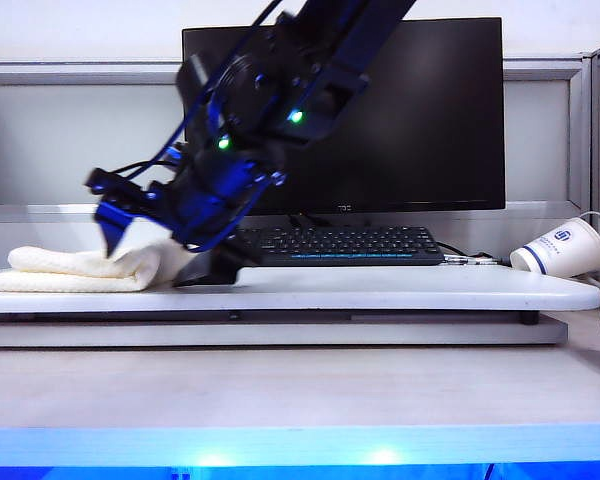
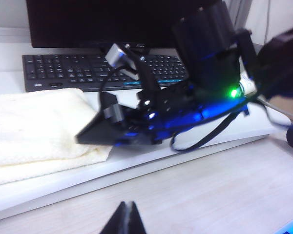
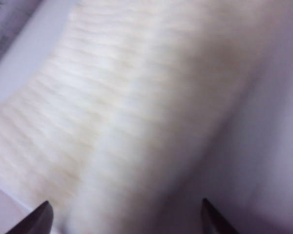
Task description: Wipe the tabletop with a clean cloth to remove dust and stains.
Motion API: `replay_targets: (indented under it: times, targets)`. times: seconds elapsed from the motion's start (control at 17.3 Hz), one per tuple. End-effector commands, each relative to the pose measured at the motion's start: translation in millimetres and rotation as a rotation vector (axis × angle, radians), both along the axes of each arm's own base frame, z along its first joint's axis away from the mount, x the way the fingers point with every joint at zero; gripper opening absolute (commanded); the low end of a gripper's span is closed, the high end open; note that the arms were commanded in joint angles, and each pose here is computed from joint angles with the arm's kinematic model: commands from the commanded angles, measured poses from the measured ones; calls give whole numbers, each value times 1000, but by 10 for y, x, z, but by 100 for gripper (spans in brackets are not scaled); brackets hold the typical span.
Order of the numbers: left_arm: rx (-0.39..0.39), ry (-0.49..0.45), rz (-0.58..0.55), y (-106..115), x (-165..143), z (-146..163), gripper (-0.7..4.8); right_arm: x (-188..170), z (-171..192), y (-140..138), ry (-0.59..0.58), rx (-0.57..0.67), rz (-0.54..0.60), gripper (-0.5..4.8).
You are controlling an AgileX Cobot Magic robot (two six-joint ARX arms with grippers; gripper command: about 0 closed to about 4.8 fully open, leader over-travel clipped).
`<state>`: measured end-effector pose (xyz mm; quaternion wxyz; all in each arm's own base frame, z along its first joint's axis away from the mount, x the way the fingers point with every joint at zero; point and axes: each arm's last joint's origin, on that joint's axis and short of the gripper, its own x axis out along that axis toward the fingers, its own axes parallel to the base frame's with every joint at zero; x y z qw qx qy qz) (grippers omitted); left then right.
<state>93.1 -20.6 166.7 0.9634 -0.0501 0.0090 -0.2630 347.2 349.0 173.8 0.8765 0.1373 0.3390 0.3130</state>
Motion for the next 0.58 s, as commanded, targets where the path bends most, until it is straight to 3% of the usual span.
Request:
replay_targets:
  times: [0.06, 0.58]
  targets:
    - [-2, -13, -7, -2, -1, 15, -6, 91, 273, -177, -79, -16, -31, 391]
    - [-2, -13, -7, -2, -1, 15, -6, 334, 1157, -1084, -272, -97, -137, 387]
